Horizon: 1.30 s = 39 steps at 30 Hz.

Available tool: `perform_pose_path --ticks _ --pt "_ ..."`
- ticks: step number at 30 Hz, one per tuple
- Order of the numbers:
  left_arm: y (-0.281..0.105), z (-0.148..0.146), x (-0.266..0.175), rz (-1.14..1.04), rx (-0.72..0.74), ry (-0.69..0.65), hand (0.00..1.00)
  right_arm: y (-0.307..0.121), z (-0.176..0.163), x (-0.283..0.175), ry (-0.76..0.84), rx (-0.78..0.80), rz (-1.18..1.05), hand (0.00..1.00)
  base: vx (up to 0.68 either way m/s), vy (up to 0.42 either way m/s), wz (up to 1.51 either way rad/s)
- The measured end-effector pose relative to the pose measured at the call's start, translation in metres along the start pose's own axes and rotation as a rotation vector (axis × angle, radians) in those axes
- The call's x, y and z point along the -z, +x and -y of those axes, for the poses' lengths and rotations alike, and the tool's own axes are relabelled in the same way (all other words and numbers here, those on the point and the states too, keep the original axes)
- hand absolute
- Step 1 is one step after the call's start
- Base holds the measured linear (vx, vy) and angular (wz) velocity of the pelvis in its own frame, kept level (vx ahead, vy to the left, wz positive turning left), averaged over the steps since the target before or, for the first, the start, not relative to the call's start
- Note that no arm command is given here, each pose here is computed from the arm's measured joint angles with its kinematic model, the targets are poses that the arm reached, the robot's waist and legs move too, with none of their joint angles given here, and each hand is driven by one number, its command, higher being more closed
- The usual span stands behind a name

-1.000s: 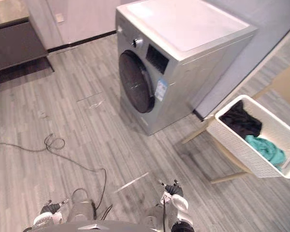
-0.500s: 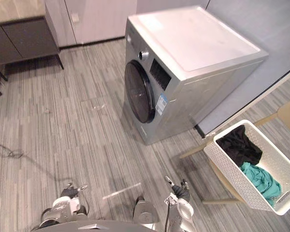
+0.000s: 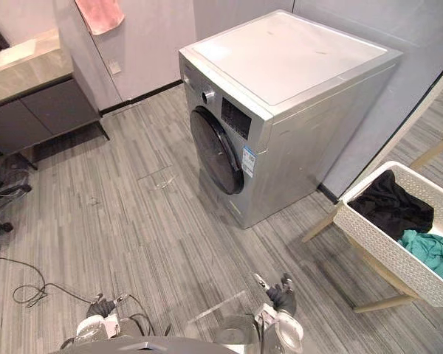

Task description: Pick up the laundry basket with both hands and put the clothes into the washing machine.

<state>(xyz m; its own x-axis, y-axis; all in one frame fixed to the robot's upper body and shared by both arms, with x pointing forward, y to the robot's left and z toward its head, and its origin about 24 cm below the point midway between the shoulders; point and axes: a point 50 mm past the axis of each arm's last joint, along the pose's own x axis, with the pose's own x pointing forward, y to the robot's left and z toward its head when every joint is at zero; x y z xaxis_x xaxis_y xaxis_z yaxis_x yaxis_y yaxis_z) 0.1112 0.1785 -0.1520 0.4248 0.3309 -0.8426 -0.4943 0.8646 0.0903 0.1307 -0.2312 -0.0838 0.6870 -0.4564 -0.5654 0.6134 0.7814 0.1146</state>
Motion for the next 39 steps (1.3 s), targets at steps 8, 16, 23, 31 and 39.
perform_pose_path --ticks 8,16,23,31,39 --pt "0.006 -0.045 0.011 -0.079 -0.134 0.042 0.0 -0.001 0.002 0.04 0.045 0.082 -0.168 0.0 0.25 0.42 -0.26" --pt "0.011 -0.002 -0.023 0.044 0.004 0.127 0.0 0.021 0.0 0.015 0.02 0.074 -0.117 0.0 0.05 0.15 -0.13" --pt "0.012 -0.028 -0.011 -0.001 -0.054 0.169 0.0 0.02 -0.041 -0.002 -0.099 -0.095 -0.024 0.0 -0.01 -0.006 -0.15" --pt "0.009 0.005 -0.005 -0.037 0.022 0.184 0.0 0.011 -0.042 -0.054 -0.233 -0.16 0.231 0.0 -0.01 -0.135 0.24" --pt "0.011 -0.006 -0.009 -0.023 -0.001 0.198 0.0 -0.003 -0.048 -0.053 -0.342 -0.248 0.285 0.0 0.02 0.016 0.24"
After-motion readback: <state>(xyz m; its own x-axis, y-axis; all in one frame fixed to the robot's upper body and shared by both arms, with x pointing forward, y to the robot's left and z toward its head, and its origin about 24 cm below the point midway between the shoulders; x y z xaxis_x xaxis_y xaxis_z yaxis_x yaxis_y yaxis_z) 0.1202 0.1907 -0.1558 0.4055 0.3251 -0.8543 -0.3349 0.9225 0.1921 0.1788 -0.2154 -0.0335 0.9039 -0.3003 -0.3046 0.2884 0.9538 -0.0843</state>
